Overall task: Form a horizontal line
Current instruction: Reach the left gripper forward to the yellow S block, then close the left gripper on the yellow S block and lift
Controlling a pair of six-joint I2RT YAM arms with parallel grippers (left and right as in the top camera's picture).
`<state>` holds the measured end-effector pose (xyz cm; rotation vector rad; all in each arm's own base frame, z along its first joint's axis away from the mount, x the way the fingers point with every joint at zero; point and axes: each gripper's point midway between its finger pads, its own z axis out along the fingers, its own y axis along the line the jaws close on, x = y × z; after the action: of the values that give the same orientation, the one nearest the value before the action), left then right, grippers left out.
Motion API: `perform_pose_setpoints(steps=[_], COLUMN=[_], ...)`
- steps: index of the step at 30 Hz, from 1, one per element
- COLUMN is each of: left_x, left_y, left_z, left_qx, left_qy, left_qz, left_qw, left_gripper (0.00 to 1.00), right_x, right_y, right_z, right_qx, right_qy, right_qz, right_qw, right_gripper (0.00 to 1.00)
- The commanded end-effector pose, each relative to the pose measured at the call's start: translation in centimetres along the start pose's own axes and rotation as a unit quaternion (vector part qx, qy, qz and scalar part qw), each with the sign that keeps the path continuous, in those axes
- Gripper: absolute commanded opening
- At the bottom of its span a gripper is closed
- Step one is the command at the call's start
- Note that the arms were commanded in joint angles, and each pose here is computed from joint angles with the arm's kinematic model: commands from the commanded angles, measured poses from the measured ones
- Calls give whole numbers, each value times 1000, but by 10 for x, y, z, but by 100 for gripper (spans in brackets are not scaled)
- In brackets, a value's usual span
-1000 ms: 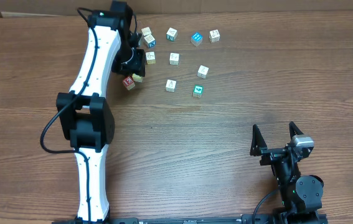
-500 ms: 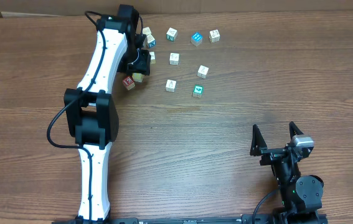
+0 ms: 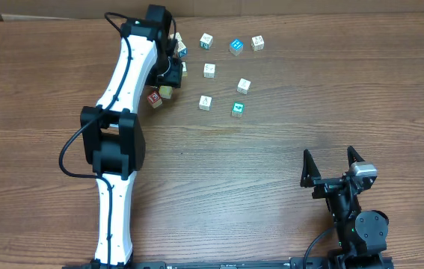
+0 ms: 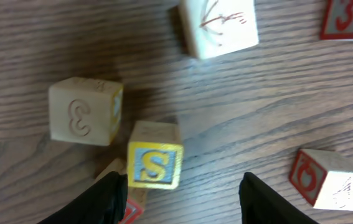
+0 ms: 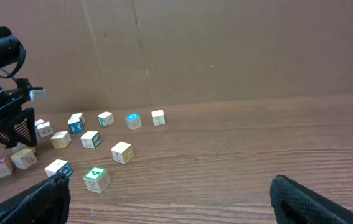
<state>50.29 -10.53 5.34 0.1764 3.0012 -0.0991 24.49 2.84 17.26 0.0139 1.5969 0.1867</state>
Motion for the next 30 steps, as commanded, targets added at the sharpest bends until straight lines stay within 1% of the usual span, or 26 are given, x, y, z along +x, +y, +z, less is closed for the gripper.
perform_pose_setpoints(steps=[1,6,10,14,18,20,21,27,29,30], left_x=[3,3,8,9,10,10,11,13,13,13], left_y=[-5,3,4,5,5,3,3,3,3,3], left_z=[13,14,24,40,43,44,44,44,44,44], left_qx=[-5,-29,-30,-29,-29,-29,-29,-30,-30,-30], left_qy=[9,9,16,13,13,14,15,20,20,19], left_qz=[1,-1,-1,-1,-1,0,1,0,-6,-11], left_qw=[1000,1000,999,999,999,999,999,999,999,999], left_gripper=[55,56,57,61,55,49,48,45,40,41], right_x=[2,2,2,2,2,2,2,2,2,2], right_y=[-1,-1,-1,-1,-1,-1,-1,-1,-1,-1], right_z=[0,0,0,0,0,0,0,0,0,0], right_qx=[2,2,2,2,2,2,2,2,2,2], right_qy=[-1,-1,-1,-1,-1,-1,-1,-1,-1,-1], right_qz=[-2,-2,-2,-2,-2,-2,-2,-2,-2,-2], right_qw=[1000,1000,1000,1000,1000,1000,1000,1000,1000,1000], right_gripper=[100,100,100,100,100,100,100,100,100,100])
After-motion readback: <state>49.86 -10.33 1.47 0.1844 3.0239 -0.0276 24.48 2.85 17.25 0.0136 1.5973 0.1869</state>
